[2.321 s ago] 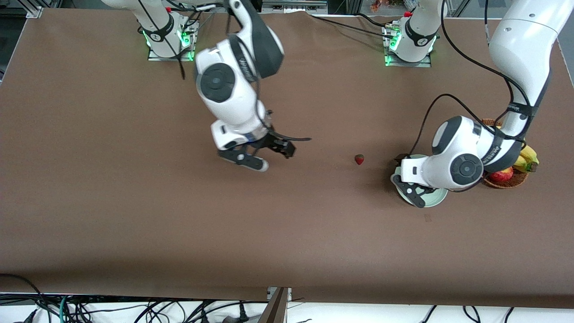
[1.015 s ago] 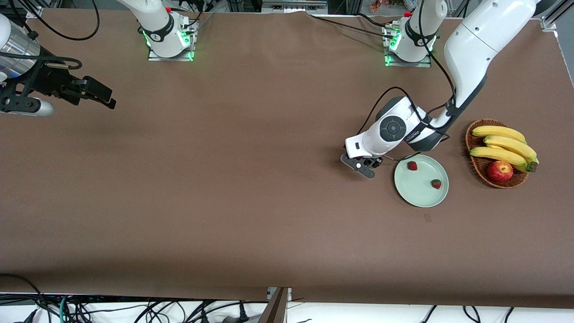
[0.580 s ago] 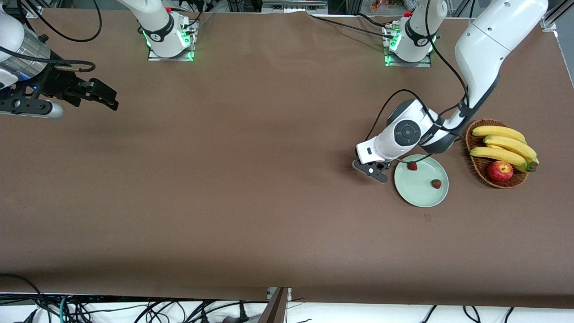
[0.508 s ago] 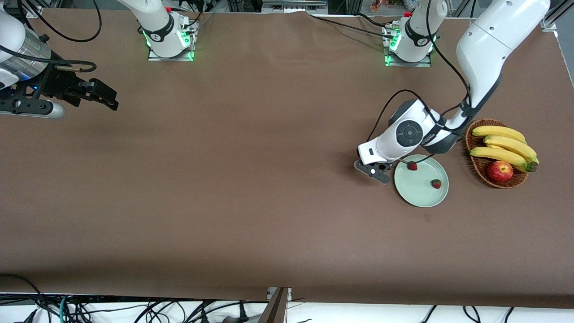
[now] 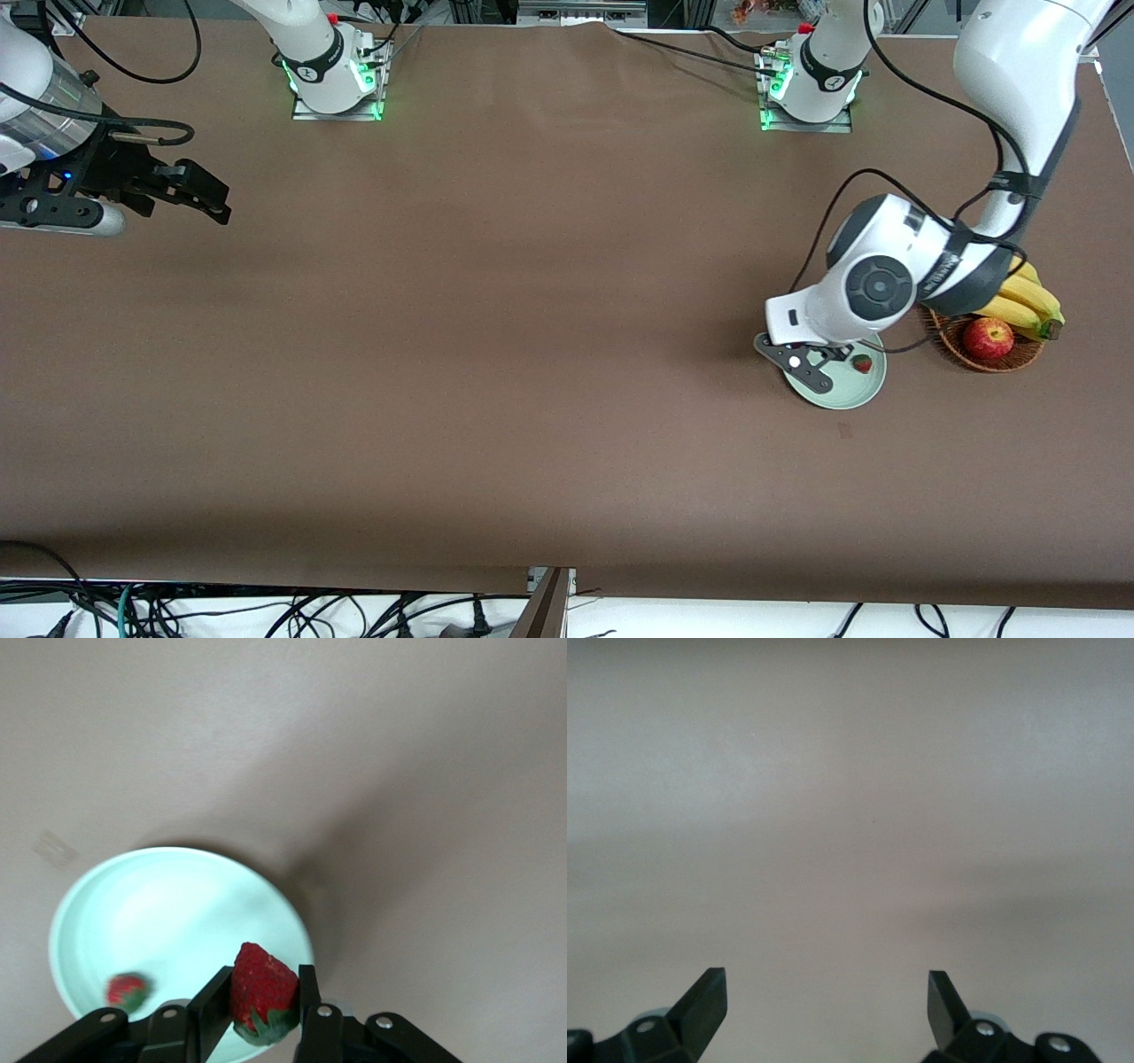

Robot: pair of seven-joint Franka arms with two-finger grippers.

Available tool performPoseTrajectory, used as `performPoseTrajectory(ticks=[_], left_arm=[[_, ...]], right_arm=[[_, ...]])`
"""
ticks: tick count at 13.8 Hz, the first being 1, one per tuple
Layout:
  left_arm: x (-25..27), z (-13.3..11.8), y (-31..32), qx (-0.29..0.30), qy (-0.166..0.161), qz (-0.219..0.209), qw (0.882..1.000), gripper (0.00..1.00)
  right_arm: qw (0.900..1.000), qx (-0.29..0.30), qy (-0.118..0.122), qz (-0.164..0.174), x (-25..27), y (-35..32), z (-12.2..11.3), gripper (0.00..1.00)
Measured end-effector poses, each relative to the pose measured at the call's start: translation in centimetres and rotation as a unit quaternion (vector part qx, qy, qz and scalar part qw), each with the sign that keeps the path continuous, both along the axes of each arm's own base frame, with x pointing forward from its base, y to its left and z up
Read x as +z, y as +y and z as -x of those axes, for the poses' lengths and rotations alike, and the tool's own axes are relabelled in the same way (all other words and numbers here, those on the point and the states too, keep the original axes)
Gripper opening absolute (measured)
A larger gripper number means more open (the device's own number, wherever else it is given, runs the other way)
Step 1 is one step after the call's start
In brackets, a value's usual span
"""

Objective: Collect all strawberries into plate
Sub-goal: 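Carry the strawberry onto the plate and open the left gripper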

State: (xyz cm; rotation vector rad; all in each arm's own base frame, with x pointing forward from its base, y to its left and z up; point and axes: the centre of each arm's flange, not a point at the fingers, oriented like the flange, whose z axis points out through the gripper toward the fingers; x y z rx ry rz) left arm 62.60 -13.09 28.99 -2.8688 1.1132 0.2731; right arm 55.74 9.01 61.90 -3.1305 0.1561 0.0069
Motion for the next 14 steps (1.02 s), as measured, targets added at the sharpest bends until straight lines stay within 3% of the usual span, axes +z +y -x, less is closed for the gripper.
performPoseTrajectory(ticks=[2,5,8,12,14], left_arm=[[-1.2,-1.3,3.0,-0.047,0.005,0.018,0.999,0.34],[-4.8,-3.6,6.2,-0.135,-0.031,0.040,0.990,0.34],[-7.0,-3.8,6.6,-0.174,-0.033,0.053,0.983,0.37],[-6.3,-4.2,6.3,-0.177,-0.038,0.054,0.982,0.73],[-4.8,-4.2,5.9,-0.161,-0.022,0.061,0.985,0.96]], right_arm=[[1.000,0.000,-0.001,0.000,0.0,0.0,0.0,1.00],[1.000,0.000,-0.001,0.000,0.0,0.0,0.0,1.00],[1.000,0.000,-0.001,0.000,0.0,0.0,0.0,1.00],[1.000,0.000,-0.001,0.000,0.0,0.0,0.0,1.00],[1.000,0.000,-0.001,0.000,0.0,0.0,0.0,1.00]])
